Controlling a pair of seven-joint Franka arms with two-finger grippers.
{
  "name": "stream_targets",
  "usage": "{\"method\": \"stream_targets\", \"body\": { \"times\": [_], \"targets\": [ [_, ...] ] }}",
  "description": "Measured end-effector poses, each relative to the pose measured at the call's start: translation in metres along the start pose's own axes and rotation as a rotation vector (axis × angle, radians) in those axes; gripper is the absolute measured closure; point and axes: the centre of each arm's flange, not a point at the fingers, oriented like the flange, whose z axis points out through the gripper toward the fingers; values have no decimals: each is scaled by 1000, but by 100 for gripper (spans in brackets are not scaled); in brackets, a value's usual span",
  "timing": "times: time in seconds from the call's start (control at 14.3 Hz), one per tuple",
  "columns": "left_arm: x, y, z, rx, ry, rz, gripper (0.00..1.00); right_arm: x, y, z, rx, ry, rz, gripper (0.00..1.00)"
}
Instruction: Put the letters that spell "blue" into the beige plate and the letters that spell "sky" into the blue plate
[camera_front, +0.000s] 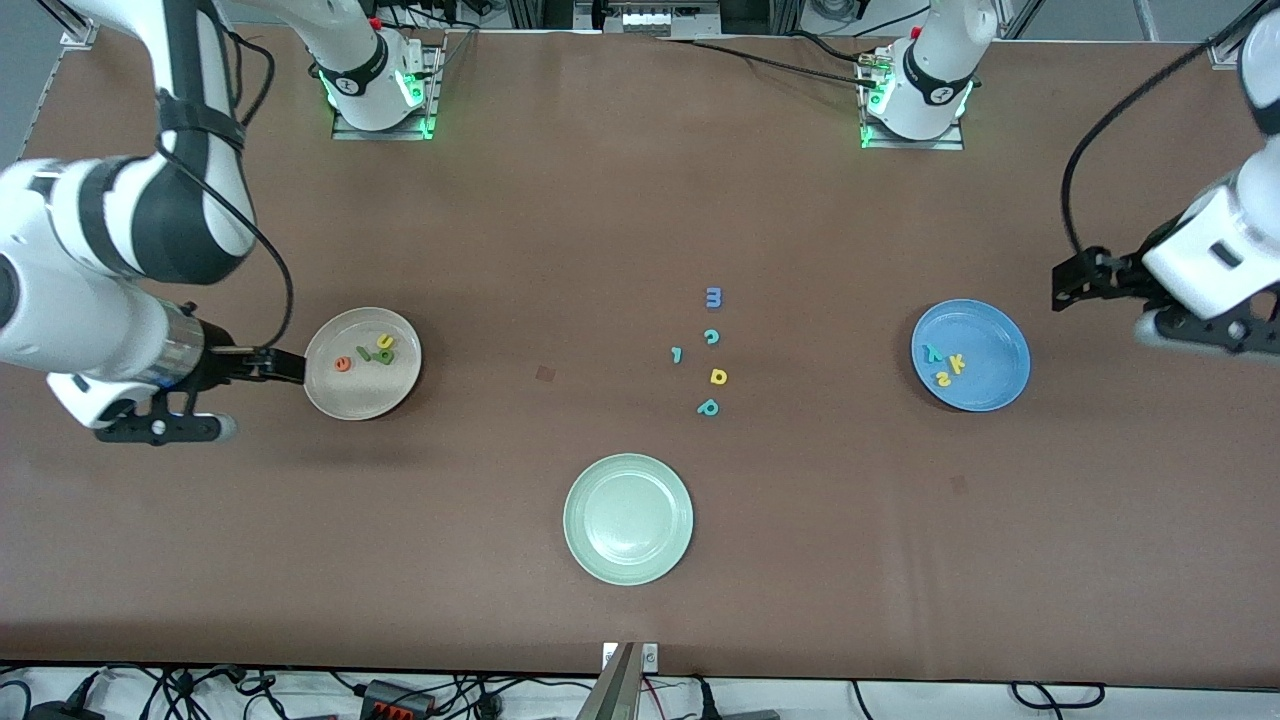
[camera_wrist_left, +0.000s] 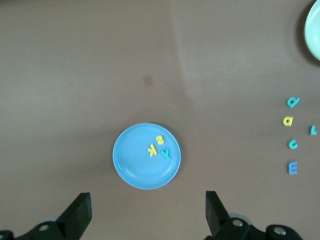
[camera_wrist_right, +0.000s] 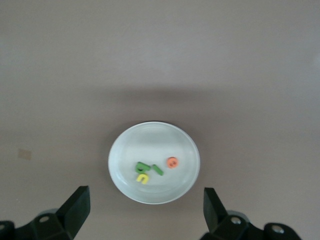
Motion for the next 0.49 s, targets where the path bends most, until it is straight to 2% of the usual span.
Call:
{"method": "stream_targets", "body": {
  "times": [0.14, 0.28, 0.49],
  "targets": [
    [-22, 1, 1, -16, 28, -30, 0, -10, 24, -29, 12, 29, 12, 0],
    [-31, -1, 11, -32, 16, -75, 0, -22, 48, -53, 32, 44, 35, 0],
    [-30, -2, 21, -35, -9, -79, 0, -39, 65, -83, 4, 68, 38, 0]
  ]
}}
